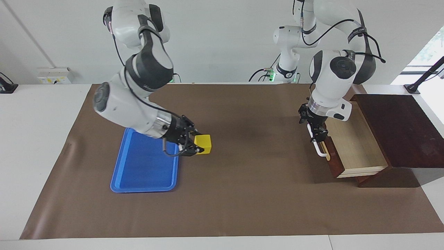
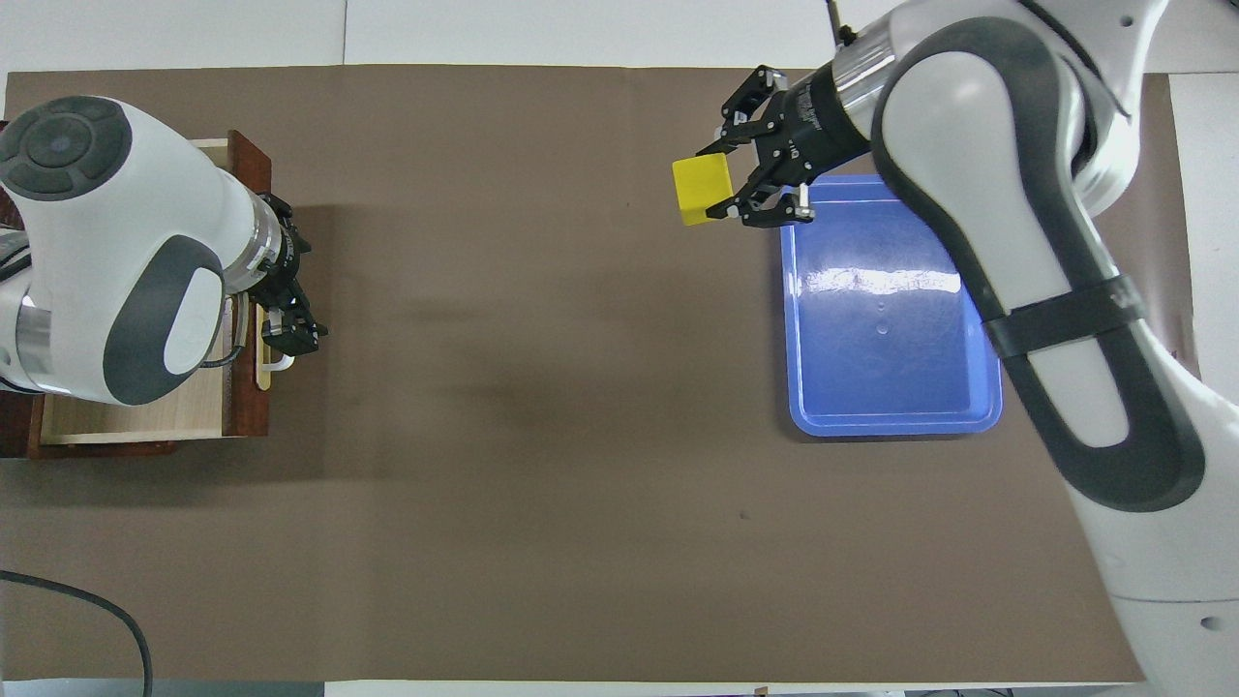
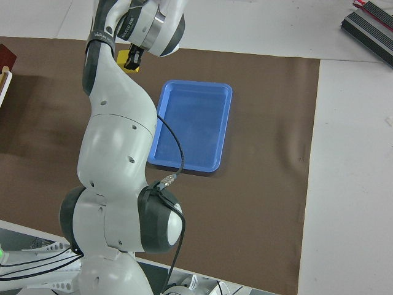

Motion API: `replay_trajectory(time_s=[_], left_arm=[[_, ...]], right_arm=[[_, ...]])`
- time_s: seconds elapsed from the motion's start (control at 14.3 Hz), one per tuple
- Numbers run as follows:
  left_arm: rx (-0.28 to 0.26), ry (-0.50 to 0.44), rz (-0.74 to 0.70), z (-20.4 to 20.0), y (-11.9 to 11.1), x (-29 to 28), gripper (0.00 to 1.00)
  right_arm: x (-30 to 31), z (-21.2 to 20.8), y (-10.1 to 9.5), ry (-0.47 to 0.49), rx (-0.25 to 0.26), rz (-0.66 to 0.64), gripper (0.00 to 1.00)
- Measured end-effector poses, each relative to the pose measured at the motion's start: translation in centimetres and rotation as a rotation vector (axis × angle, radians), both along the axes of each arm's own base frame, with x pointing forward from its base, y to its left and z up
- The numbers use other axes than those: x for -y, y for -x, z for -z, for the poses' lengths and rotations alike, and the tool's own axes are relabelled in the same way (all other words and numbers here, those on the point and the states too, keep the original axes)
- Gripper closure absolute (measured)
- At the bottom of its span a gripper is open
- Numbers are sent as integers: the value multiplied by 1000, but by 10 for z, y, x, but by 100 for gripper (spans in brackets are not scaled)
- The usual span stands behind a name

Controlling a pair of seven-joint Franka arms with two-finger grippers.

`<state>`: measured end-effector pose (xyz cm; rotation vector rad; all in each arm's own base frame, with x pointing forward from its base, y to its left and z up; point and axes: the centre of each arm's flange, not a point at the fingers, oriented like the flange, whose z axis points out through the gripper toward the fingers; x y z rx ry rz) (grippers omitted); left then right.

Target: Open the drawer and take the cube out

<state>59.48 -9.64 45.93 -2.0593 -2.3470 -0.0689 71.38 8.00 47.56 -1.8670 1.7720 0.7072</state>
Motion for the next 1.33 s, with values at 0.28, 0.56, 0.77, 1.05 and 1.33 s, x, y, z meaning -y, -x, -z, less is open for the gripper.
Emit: replay_trajectory(time_s=[0.28, 0.56, 0.77, 1.05, 1.33], left_arm=[[17, 8, 49, -1, -3, -13, 0], [17, 8, 94, -3, -6, -36, 0], [18, 6, 106, -5, -7, -65, 0], [21, 1, 91, -5, -8, -111, 0], [19, -3, 127, -2, -5, -152, 0]], right_arm=[[72, 43, 16, -4, -29, 74, 44], [109, 103, 62, -32, -10, 59, 44], [126, 132, 91, -64, -2, 53, 44], [127, 154, 108, -70, 29, 39, 44], [129, 181, 123, -75, 58, 29, 44]])
